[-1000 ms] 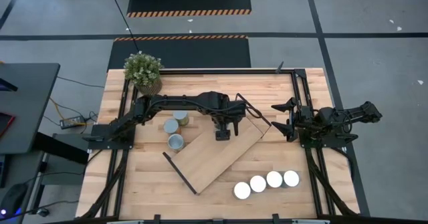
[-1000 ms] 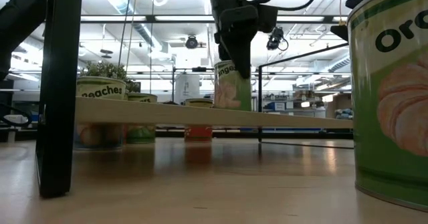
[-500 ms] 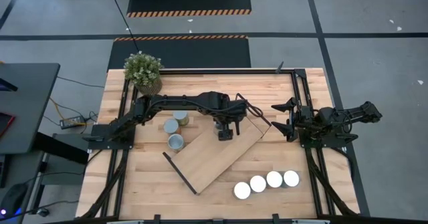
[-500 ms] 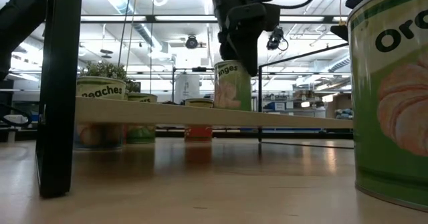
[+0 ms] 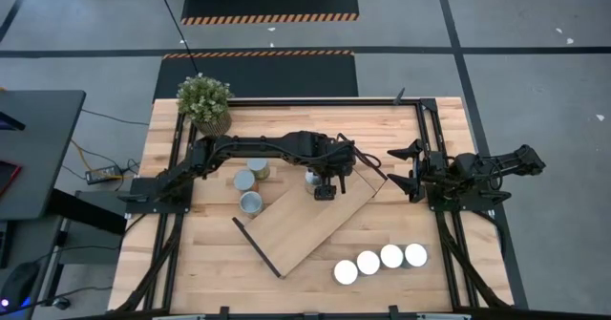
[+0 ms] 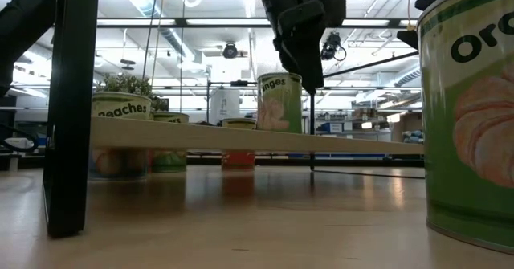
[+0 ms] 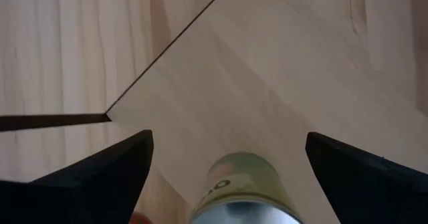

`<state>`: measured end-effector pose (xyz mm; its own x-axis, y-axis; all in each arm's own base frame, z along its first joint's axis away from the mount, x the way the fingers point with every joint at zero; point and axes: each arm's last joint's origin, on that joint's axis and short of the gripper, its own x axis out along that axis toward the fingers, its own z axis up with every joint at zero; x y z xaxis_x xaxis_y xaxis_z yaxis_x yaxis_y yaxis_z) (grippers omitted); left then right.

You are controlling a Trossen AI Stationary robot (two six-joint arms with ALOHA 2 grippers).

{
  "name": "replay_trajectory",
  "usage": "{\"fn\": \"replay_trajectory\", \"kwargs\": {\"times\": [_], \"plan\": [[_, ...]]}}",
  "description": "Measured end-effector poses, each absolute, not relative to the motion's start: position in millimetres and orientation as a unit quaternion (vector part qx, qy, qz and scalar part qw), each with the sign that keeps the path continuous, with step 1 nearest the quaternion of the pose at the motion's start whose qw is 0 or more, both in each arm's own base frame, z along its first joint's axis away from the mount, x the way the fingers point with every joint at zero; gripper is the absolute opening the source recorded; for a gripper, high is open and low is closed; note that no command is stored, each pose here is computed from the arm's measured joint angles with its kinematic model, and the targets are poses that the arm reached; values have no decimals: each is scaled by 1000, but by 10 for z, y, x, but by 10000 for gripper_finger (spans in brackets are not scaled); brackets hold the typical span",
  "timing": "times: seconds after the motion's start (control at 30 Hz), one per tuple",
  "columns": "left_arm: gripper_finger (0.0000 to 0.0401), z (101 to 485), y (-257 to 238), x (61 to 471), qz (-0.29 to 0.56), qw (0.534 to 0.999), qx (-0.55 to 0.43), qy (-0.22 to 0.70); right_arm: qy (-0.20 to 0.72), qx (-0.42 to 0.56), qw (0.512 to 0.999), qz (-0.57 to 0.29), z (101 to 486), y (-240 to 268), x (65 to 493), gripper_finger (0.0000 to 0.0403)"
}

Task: Pick and place cans onto a shelf
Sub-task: Put the canned orange on the shelf

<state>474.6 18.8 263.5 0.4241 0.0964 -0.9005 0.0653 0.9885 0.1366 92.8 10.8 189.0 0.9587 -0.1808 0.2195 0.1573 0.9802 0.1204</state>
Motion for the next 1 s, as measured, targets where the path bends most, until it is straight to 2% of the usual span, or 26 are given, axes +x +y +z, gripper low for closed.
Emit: {"fn": "replay_trajectory", "kwargs": {"times": [0.57, 0.83, 1.0], "plan": [[400, 2656, 15, 4778, -18, 843, 135, 521, -115, 51, 988, -85, 1890, 108, 928, 366], [400, 3042, -153, 4821, -1, 879, 136, 457, -115, 51, 988, -86, 1888, 108, 928, 366], [400, 3111, -292, 4855, 0, 891, 157, 426, -115, 51, 988, -86, 1889, 108, 928, 366]]}}
